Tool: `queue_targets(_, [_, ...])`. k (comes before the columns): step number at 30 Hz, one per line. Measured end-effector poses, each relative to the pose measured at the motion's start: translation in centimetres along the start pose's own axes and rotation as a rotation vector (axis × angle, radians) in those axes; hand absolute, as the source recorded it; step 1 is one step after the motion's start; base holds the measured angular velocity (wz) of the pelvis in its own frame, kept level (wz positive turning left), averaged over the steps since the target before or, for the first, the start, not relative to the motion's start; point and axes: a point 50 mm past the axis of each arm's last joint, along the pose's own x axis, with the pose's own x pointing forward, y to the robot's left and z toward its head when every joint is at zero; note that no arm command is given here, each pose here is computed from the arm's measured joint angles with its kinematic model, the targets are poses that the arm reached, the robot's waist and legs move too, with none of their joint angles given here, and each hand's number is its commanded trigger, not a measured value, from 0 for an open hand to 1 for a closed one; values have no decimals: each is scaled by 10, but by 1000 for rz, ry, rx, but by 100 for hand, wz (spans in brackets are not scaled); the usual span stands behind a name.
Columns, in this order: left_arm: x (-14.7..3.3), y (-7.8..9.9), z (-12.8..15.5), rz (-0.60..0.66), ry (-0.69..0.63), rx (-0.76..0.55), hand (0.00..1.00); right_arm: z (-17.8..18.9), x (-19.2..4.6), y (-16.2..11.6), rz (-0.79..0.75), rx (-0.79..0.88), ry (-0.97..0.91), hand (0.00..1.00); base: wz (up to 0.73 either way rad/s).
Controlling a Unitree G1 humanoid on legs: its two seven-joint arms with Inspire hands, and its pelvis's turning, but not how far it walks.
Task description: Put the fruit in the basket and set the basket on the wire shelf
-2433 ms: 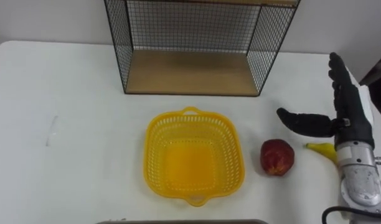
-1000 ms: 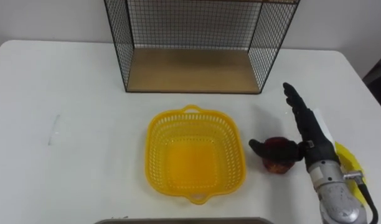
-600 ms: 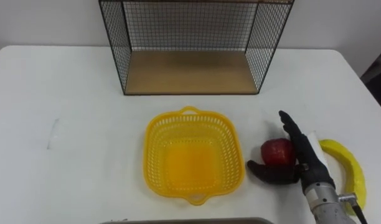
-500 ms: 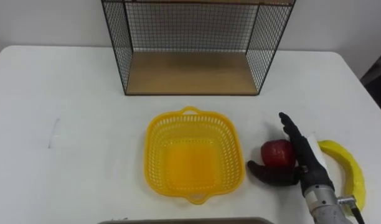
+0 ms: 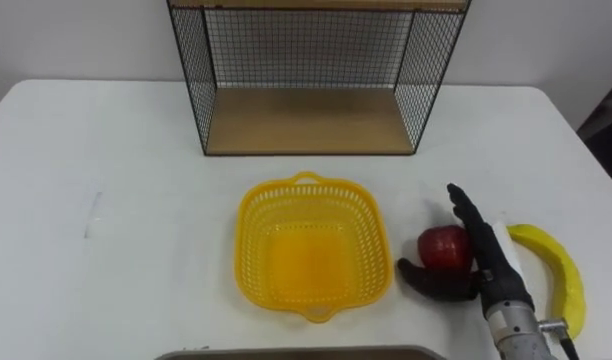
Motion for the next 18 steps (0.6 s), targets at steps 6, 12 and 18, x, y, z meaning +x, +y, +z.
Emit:
queue_targets(6, [0,0,-2,6,5,2,0,-2,3,-10,-68,-11,7,100,0])
queue_targets(12, [0,1,-1,14,2,9,0,-4,2,-13,-101,-10,17,100,0])
queue_targets(18, [1,3,5,25,-17,10,0,-3,2,-10,-103,18,21,100,0])
